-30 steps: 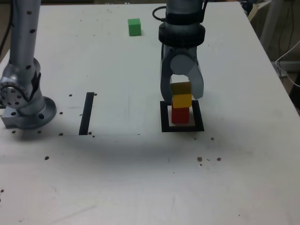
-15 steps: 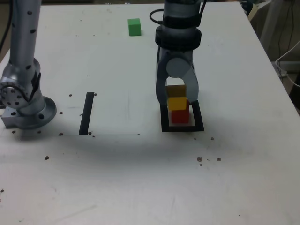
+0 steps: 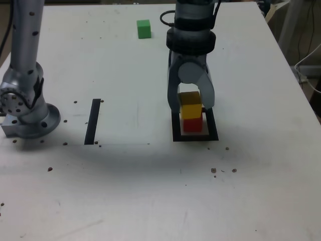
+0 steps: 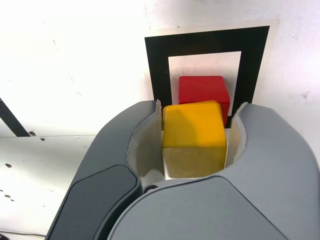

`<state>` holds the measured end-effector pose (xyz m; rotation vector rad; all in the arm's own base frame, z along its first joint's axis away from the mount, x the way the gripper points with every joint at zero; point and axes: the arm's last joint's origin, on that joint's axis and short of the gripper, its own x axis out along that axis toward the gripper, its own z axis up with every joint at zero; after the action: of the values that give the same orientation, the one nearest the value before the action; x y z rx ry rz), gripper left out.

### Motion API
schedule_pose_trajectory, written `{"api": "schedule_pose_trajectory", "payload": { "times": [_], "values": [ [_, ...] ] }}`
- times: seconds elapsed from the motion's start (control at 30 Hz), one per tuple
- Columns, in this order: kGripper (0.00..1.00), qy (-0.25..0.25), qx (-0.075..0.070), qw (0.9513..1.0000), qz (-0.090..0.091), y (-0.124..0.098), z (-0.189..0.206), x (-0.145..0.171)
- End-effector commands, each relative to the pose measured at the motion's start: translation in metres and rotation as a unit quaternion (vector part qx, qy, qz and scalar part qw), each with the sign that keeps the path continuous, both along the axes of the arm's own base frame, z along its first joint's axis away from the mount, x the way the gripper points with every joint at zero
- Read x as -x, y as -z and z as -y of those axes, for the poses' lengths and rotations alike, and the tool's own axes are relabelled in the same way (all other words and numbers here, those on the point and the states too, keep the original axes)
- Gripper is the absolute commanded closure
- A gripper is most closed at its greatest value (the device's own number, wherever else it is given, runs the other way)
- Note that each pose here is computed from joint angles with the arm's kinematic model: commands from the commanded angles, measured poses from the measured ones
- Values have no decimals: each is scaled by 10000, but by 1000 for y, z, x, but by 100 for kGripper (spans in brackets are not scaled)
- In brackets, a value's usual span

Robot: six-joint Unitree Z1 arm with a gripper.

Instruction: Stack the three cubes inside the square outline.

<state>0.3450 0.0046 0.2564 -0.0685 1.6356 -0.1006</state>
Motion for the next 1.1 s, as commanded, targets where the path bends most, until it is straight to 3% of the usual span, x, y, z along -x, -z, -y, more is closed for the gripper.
{"api": "schedule_pose_trajectory", "payload": {
  "times": [0.0,0.23,0.33,0.57,0.77,0.9,1.07],
  "values": [
    [39,-4,-19,10000,34,0,-1,-2],
    [8,13,-57,9999,87,0,-1,-1],
    [2,67,-60,9999,125,-2,0,0],
    [1,190,-44,9997,174,-11,2,8],
    [1,208,-85,9992,328,-33,-5,26],
    [1,213,-92,9990,394,-43,-27,34],
    [1,203,-65,9992,352,-45,-75,43]
  ]
}}
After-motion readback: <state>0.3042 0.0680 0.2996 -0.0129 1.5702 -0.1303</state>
